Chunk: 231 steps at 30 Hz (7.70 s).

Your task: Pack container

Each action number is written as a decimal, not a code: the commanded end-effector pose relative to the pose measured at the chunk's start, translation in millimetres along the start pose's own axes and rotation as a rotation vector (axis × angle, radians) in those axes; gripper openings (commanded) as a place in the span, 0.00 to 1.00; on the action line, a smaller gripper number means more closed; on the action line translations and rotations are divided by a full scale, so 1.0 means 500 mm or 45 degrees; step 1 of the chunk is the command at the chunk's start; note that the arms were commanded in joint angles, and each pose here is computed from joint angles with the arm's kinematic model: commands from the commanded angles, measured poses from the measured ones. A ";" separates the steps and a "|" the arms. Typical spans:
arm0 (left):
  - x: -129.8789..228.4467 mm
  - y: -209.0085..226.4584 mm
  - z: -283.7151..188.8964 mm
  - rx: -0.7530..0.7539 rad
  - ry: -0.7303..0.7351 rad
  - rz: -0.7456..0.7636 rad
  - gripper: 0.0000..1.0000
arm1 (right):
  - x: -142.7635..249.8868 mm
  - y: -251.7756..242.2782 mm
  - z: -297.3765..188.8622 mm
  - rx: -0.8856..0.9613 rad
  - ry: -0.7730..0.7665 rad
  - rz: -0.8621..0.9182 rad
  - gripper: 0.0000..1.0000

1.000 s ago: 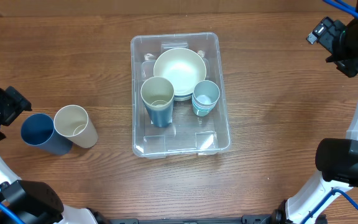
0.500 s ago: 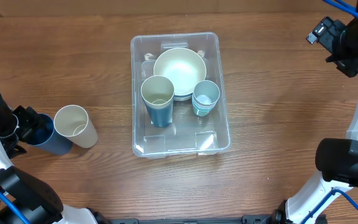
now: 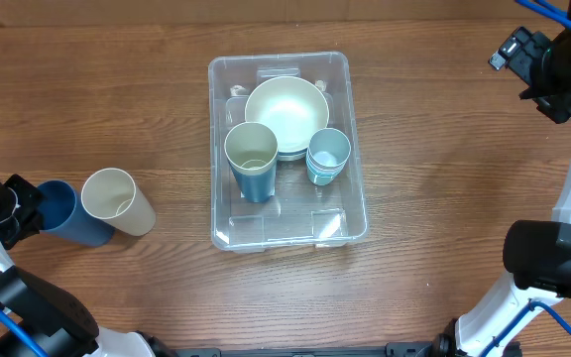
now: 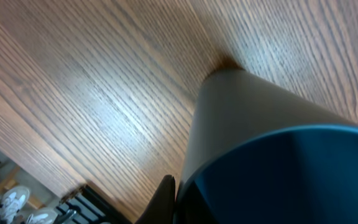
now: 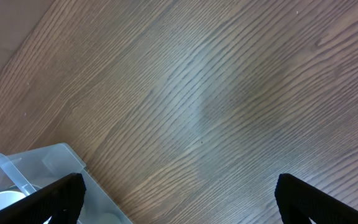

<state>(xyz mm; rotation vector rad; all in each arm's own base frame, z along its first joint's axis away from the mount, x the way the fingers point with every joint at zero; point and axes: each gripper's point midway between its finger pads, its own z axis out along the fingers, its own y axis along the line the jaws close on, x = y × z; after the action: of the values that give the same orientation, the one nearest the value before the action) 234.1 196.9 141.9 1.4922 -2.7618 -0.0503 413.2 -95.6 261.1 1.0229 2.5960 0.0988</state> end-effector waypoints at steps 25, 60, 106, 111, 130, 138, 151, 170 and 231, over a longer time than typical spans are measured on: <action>0.300 -0.383 -0.555 0.830 -0.618 1.032 0.04 | -0.007 0.004 -0.028 -0.029 -0.045 0.011 1.00; 0.399 -0.468 -0.439 0.598 -0.398 1.244 0.09 | -0.007 0.004 -0.028 -0.029 -0.045 0.012 1.00; 0.123 -0.122 -0.151 0.243 -0.096 0.291 0.80 | -0.007 0.004 -0.028 -0.029 -0.045 0.011 1.00; 0.117 -0.126 -0.086 0.201 -0.020 0.319 0.78 | -0.007 0.004 -0.028 -0.029 -0.046 0.011 1.00; 0.119 -0.156 0.068 0.214 -0.035 0.408 0.27 | -0.007 0.004 -0.028 -0.029 -0.045 0.012 1.00; 0.112 -0.186 0.028 0.284 -0.062 0.428 0.04 | -0.007 0.004 -0.028 -0.029 -0.045 0.011 1.00; 0.129 -0.221 -0.337 0.470 -0.329 0.562 0.04 | -0.007 0.004 -0.028 -0.029 -0.045 0.012 1.00; 0.390 -0.465 -0.469 0.669 -0.450 1.307 0.04 | -0.007 0.004 -0.028 -0.029 -0.045 0.012 1.00; 0.109 -0.317 -0.407 0.085 -0.668 0.737 1.00 | -0.007 0.004 -0.028 -0.029 -0.045 0.011 1.00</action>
<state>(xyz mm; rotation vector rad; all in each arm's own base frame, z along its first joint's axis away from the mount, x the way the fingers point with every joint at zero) 344.4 54.9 335.2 0.6581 -3.5211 -0.3729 413.3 -95.5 261.1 1.0228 2.5961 0.0998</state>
